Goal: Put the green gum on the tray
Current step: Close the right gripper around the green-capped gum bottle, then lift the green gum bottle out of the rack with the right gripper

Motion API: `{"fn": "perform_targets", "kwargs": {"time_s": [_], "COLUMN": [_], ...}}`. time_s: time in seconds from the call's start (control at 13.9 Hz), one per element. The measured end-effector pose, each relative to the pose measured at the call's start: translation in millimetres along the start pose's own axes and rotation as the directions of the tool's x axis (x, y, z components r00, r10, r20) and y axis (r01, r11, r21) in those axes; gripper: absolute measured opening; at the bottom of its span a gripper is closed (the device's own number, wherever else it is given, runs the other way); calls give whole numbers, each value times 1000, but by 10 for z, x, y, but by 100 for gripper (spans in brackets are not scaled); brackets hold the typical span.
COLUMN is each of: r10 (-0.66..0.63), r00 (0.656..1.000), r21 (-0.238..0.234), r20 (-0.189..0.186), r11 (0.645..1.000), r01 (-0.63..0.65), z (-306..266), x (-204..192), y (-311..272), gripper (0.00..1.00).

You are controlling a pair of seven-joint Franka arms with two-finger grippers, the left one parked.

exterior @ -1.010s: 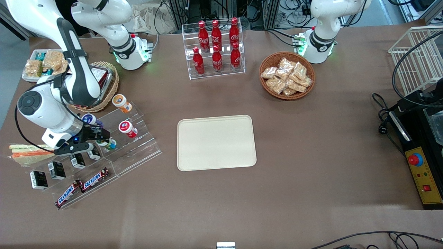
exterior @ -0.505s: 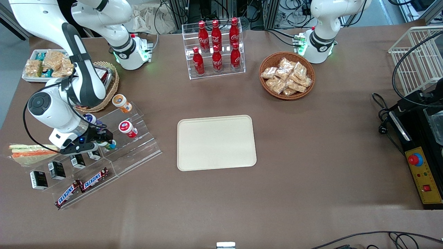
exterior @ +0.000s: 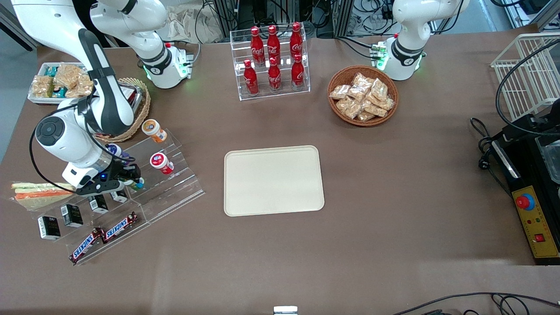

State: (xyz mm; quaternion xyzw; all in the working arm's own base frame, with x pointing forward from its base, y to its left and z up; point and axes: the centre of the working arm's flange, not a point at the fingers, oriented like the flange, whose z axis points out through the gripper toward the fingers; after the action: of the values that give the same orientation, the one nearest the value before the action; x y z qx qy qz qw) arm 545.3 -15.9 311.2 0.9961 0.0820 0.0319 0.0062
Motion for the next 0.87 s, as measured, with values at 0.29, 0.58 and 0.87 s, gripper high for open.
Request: {"fn": "perform_targets", "kwargs": {"time_s": [0.29,0.58,0.87], "r10": [3,14,33], "r00": [1000,997,996], "r21": [10,30,35], "r20": [29,79,88], "r11": [1000,999,999], "r01": [-3,-16,-37], "z": [-389,-1434,-2453], "x": [187,470,586], "y": [32,49,-227], "gripper": [58,58,58]}}
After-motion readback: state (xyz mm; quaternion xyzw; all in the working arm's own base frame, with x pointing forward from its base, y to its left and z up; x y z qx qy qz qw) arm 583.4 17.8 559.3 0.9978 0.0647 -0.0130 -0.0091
